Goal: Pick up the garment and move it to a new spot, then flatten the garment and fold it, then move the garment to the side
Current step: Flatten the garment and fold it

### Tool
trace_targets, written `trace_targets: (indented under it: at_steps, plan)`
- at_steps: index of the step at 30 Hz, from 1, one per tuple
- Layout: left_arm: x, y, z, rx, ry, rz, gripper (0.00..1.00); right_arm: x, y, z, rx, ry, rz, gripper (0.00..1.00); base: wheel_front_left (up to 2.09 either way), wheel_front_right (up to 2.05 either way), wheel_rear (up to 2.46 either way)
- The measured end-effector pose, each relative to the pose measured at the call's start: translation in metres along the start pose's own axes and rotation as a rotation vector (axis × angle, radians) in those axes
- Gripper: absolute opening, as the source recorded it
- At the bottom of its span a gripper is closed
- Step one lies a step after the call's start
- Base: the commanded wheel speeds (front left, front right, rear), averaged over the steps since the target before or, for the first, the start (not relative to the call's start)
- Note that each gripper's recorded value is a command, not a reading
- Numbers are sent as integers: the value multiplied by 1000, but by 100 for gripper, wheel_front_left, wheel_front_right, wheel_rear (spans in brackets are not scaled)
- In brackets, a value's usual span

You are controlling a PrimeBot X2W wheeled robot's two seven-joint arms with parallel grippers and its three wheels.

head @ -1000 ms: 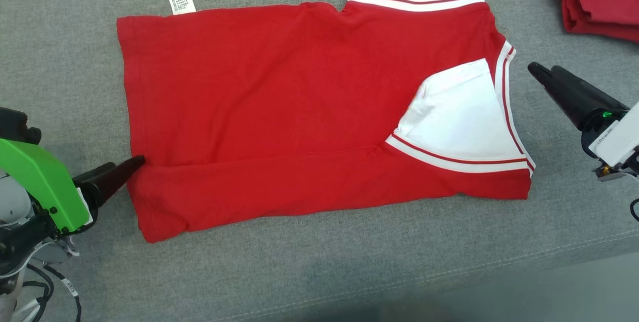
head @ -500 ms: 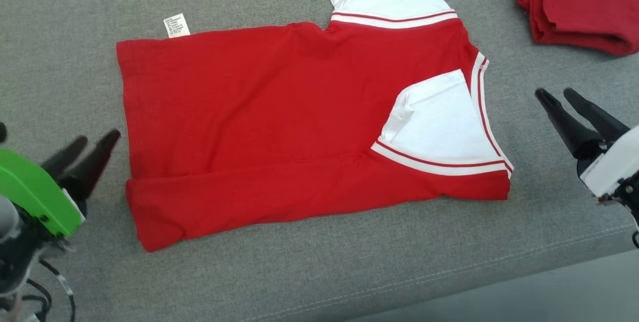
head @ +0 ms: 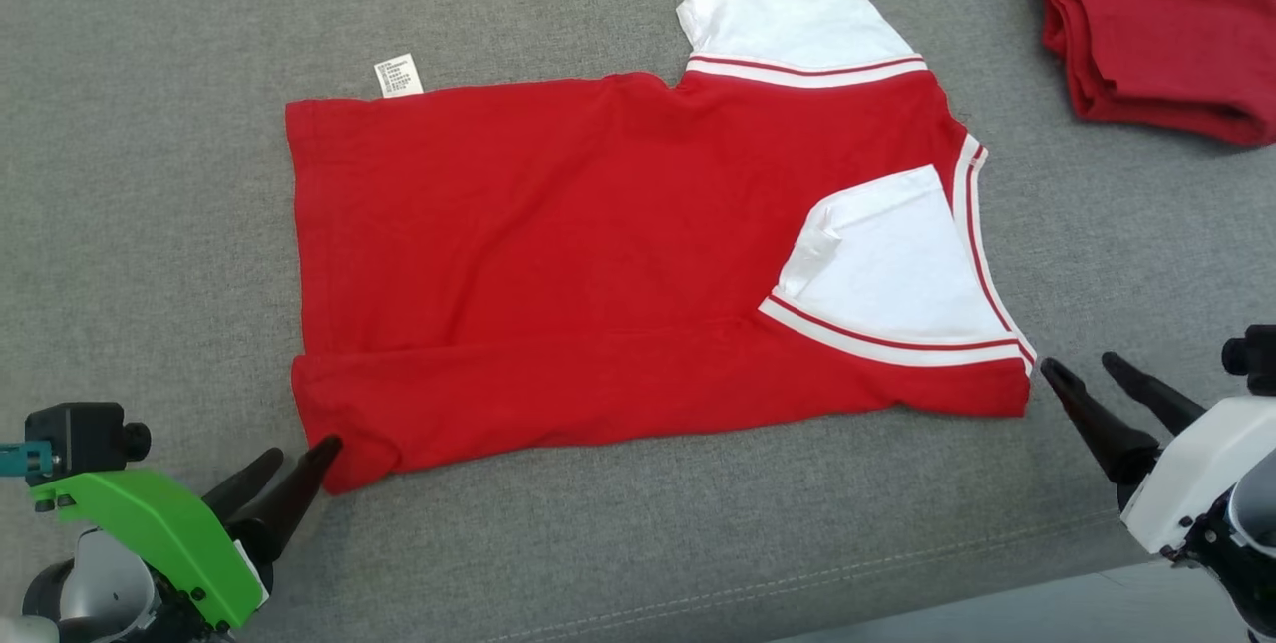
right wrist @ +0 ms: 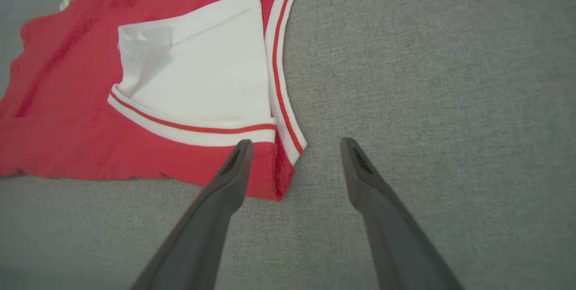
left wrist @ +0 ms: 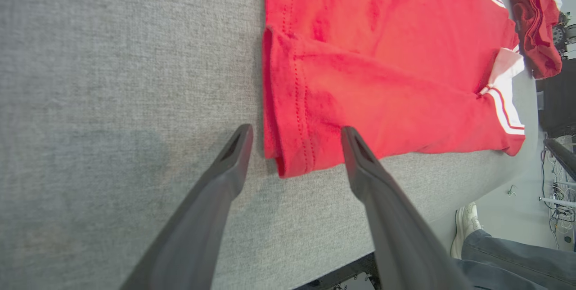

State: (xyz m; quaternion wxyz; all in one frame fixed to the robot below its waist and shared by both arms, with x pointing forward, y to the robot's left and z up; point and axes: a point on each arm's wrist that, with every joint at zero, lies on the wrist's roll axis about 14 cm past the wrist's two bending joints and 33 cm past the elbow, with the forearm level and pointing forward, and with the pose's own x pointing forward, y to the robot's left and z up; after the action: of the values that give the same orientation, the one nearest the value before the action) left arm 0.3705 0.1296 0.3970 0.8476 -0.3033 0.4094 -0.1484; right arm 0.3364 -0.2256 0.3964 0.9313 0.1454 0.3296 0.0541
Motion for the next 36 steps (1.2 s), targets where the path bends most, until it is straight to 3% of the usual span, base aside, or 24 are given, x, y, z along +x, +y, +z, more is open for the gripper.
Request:
trace_targets:
  at_steps: [13, 36]
  plan:
    - [-1, 4, -21, -48, 42, 9, 100, 14, 18, -41, 11, 103, 31, 100, 0, 0, 0]
    - [0, 10, -31, -69, 64, 31, 100, 34, 25, -45, 2, 121, 53, 100, 0, 0, 0]
